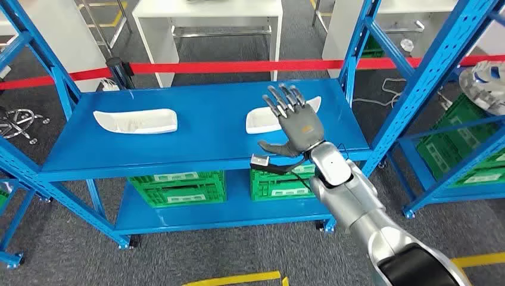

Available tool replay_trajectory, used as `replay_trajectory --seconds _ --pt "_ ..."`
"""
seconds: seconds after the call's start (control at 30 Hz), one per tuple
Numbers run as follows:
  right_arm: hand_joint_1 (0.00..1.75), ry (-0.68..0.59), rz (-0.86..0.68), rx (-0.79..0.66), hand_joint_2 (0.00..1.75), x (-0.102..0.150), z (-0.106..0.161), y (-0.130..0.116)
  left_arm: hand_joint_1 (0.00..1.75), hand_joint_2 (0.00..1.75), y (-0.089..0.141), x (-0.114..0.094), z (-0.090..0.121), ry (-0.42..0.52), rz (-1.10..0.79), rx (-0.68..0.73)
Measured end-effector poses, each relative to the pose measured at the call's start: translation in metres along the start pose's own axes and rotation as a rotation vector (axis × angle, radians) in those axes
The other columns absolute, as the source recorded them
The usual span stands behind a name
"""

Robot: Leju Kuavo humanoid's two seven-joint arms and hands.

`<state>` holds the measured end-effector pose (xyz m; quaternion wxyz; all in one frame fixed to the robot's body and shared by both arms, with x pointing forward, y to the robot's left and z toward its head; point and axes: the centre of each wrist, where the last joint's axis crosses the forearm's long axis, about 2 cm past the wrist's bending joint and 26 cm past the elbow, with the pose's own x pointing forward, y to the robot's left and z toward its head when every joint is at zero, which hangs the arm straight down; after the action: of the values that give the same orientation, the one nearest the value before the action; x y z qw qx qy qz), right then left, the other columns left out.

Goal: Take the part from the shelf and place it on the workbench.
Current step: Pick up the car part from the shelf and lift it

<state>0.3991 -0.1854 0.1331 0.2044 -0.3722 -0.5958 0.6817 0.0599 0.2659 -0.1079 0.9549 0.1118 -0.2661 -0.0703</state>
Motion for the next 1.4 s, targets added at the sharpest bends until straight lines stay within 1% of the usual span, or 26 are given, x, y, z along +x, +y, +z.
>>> replay_trajectory --seconds 0.13,0.33,0.43,0.67,1.1,1.23,1.33,1.4 --pt "0.00 -0.017 -0.049 0.006 0.00 -0.002 -0.003 -0.003 0.00 0.00 0.001 0.001 0.000 0.014 0.004 0.033" --pt "0.00 -0.028 -0.106 0.057 0.00 0.001 0.002 0.008 0.00 0.00 0.000 -0.001 0.001 0.080 0.021 0.083" --pt "0.00 -0.027 -0.130 0.073 0.00 0.001 0.003 0.010 0.00 0.00 -0.001 -0.001 0.001 0.095 0.028 0.086" --pt "0.00 -0.082 -0.287 0.138 0.00 0.004 0.012 0.024 0.00 0.00 -0.006 0.001 0.002 0.096 0.019 0.078" --pt "0.00 -0.078 -0.331 0.176 0.00 0.004 0.020 0.035 0.00 0.00 -0.008 0.001 0.003 0.096 0.023 0.075" --pt "0.00 -0.083 -0.381 0.235 0.00 0.003 0.025 0.041 0.00 0.00 -0.008 0.001 0.003 0.093 0.019 0.075" --pt "0.00 -0.059 -0.406 0.303 0.00 0.000 0.031 0.049 0.00 0.00 -0.008 0.001 0.003 0.092 0.017 0.075" --pt "0.00 -0.035 -0.412 0.348 0.87 -0.004 0.034 0.053 0.00 0.00 -0.008 0.001 0.003 0.091 0.016 0.075"
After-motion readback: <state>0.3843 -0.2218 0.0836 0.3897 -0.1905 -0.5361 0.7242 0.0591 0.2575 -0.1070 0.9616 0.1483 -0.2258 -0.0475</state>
